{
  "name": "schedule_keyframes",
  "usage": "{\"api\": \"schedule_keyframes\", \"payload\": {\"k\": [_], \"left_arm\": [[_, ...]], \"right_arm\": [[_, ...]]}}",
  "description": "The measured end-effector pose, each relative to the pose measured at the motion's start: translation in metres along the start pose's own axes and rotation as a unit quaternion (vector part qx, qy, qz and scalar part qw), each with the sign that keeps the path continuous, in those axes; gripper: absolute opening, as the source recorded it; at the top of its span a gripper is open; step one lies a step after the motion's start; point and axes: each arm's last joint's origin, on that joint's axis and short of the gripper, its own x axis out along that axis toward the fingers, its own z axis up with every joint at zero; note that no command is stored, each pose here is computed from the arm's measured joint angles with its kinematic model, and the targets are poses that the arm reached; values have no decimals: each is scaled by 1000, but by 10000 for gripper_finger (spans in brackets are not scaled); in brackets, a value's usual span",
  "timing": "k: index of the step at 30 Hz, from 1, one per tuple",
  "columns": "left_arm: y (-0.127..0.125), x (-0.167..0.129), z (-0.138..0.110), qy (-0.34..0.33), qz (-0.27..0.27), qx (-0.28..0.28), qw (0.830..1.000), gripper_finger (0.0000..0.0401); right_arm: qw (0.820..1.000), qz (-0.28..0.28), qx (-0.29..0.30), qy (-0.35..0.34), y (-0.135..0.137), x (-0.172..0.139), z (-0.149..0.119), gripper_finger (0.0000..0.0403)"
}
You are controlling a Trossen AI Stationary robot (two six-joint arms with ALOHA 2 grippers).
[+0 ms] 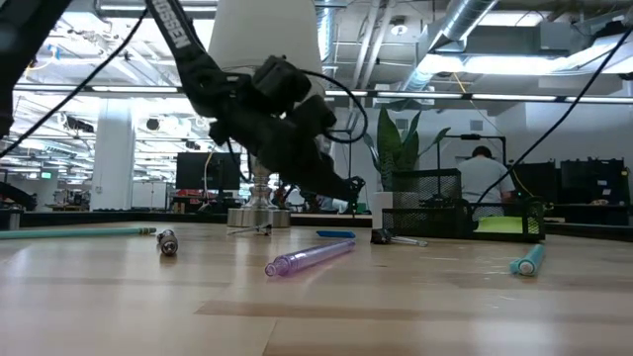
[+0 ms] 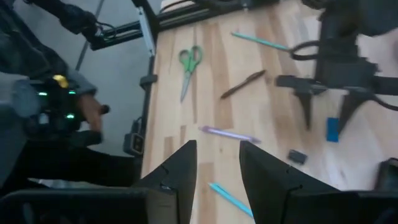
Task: Pick and place office supplies into organizer
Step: Put the blue eraser into the black organizer
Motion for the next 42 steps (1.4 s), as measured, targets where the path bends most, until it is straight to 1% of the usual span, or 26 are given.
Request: {"api": "schedule_keyframes", "payload": {"k": [3,6,7,8,10,13,18,22,27,31,37,42], "left_arm": [[11,0,-6,7,10,20,1000,223],[22,-3,-11,8,22,19,1000,223],[25,-4,-14,7,21,15,1000,223],[27,-4,-19,12,10,4,1000,223],[30,1,-27,5,-7,-1,1000,221],[30,9,-38,5,-21,-7,1000,211],[27,15,-42,5,-27,-7,1000,193],[27,16,-48,31,-21,7,999,186],[28,24,-62,30,-34,-11,999,178],[30,30,-70,27,-22,-17,999,145],[30,31,-70,26,-12,-22,999,46],[31,30,-69,20,-6,-81,996,42]], "right_arm": [[1000,11,5,-13,4,2,3,113],[1000,16,8,-24,5,2,5,113],[999,19,8,-31,5,1,6,113],[999,19,7,-33,6,1,6,113],[999,17,8,-34,4,1,7,113],[999,13,12,-37,2,1,8,113],[999,4,17,-40,-2,2,10,113],[999,-1,21,-42,-5,2,11,113],[999,-2,21,-43,-6,2,12,113],[999,-1,24,-43,-5,2,11,113],[999,0,24,-42,-5,2,11,113],[999,0,24,-42,-5,2,11,113]]}}
